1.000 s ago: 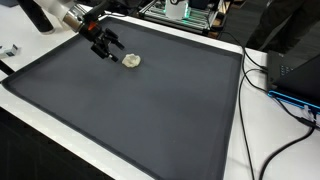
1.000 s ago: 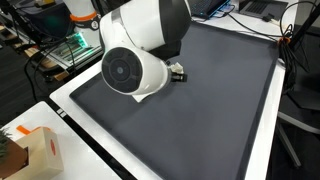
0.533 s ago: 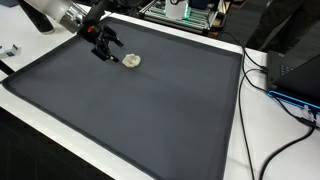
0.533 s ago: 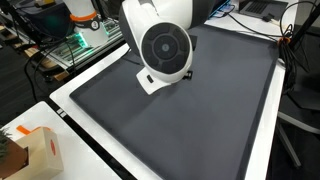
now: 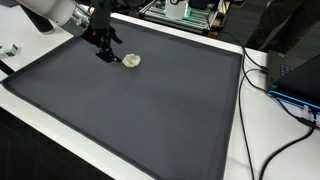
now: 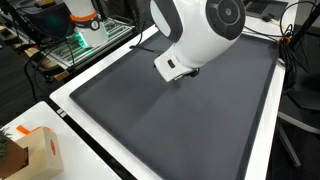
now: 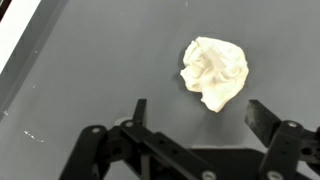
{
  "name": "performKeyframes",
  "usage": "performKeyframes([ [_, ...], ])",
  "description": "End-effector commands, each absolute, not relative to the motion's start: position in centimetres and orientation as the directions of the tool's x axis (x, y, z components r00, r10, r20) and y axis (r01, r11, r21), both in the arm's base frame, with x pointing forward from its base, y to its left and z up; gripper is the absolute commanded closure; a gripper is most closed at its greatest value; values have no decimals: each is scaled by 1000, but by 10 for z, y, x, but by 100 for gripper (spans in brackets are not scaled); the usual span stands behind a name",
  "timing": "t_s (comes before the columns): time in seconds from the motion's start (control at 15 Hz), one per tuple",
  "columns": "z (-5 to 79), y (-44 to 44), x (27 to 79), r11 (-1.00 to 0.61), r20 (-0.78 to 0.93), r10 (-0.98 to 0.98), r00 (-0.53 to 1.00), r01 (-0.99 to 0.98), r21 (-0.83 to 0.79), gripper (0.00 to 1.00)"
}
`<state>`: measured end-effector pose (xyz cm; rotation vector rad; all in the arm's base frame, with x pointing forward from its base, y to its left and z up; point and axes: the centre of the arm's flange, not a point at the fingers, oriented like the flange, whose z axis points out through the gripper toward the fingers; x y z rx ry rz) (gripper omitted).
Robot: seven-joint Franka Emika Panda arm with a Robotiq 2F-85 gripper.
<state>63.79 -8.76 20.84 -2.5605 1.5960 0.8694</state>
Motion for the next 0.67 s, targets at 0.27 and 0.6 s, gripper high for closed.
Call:
performKeyframes([
  [0.27,209,-51,659,-535,-321,-842,435,-754,381,0],
  [0.6,215,-20,660,-593,-251,-804,540,-694,407,0],
])
